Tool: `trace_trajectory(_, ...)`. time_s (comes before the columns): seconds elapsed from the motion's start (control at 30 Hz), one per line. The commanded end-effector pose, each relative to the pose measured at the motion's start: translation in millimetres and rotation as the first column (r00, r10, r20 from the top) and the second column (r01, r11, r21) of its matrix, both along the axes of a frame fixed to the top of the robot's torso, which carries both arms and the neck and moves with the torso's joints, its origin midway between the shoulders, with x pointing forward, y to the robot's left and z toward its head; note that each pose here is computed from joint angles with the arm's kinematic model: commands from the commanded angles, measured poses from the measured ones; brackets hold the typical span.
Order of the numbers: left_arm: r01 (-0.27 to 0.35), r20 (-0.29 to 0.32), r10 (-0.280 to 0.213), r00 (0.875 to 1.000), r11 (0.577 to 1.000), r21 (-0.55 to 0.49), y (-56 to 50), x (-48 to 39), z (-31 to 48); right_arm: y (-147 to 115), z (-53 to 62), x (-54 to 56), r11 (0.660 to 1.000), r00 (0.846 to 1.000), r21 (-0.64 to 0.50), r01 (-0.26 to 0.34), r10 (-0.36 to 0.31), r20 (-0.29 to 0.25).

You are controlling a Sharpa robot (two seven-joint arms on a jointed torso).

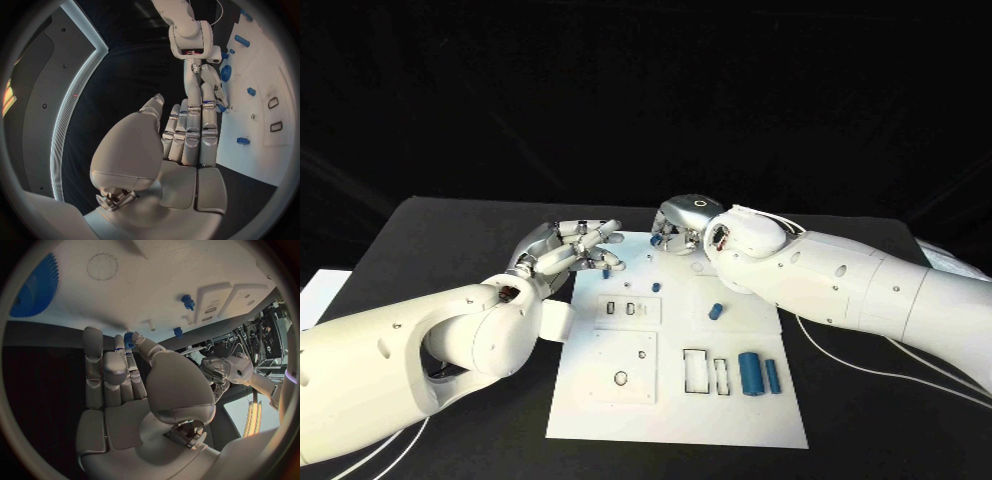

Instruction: Assemble the parts on the task board

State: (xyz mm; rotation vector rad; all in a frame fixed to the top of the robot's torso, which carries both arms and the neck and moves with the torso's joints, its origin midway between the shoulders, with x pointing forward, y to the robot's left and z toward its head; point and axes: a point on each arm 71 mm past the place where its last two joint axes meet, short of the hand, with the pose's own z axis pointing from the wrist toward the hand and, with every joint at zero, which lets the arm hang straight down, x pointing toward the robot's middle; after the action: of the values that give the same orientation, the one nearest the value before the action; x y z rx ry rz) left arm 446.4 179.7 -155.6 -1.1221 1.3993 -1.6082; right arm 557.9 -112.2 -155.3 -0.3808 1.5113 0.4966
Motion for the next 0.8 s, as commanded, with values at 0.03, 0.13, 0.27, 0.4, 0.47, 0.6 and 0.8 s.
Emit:
trace_trajectory(0.03,0.014,0.008,-0.014,1.0,1.0,-0.007,-2.2,-0.2,1.8,-0.5,-5.5,0.9,0.999,1.0,-0.043,0.009,-0.01,-0.022)
trace_trajectory(0.13,0.015,0.007,-0.015,1.0,1.0,-0.007,-2.3,-0.1,1.8,0.1,-5.5,1.6,0.999,1.0,-0.046,0.011,-0.012,-0.02)
trace_trajectory(0.27,0.015,0.007,-0.015,1.0,1.0,-0.007,-2.5,-0.1,2.0,1.4,-5.4,2.0,0.999,1.0,-0.049,0.011,-0.012,-0.02)
trace_trajectory(0.4,0.016,0.007,-0.016,1.0,1.0,-0.007,-2.7,-0.1,2.2,2.2,-5.5,2.3,0.999,1.0,-0.052,0.012,-0.014,-0.023)
trace_trajectory(0.47,0.017,0.007,-0.017,1.0,1.0,-0.007,-2.8,0.0,2.3,2.2,-5.4,2.5,0.999,1.0,-0.052,0.013,-0.015,-0.023)
trace_trajectory(0.6,0.017,0.006,-0.017,1.0,1.0,-0.006,-2.7,0.2,2.4,1.7,-4.8,2.8,0.999,1.0,-0.047,0.016,-0.017,-0.019)
trace_trajectory(0.8,0.017,0.005,-0.017,1.0,1.0,-0.005,-2.6,0.7,2.5,1.1,-2.6,2.0,0.999,1.0,-0.03,0.013,-0.013,-0.004)
